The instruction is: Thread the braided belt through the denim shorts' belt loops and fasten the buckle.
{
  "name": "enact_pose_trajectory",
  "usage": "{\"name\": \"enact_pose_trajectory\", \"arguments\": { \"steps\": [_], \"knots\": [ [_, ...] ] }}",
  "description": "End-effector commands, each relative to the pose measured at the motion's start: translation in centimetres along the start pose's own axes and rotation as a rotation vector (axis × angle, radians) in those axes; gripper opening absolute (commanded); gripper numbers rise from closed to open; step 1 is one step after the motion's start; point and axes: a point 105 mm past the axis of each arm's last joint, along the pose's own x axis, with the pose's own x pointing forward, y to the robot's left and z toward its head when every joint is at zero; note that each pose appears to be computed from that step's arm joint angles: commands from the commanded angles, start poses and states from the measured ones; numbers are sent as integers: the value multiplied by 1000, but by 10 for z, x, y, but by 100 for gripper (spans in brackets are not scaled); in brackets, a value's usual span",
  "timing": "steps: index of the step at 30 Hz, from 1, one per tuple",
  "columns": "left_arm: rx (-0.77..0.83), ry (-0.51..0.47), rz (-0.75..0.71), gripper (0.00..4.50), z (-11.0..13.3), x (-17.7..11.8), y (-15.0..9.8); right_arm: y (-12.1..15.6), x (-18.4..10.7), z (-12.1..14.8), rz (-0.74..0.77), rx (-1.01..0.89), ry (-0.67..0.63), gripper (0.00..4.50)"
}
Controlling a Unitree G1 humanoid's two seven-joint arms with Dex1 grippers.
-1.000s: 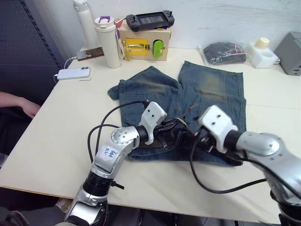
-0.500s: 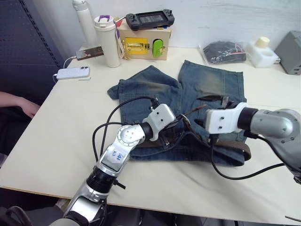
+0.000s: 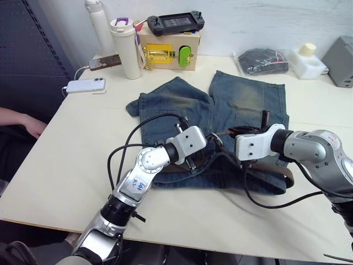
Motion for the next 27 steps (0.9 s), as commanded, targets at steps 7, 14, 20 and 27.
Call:
{"name": "enact_pose_trajectory", "arguments": {
  "steps": [7,14,20,27],
  "knots": [
    [-206,-98,11,213,14,-23,17,-10,-6,5,-73,52,8,0],
    [-506,-88,57,349,-16,-81,81,-15,-11,-4,-138,117,56,0],
    [-335,214,-36,154,-86,-91,72,-20,-16,0,-179,127,40,0],
    [-288,250,-137,6,-101,-86,55,-41,-51,-16,-307,130,74,0]
  ]
}}
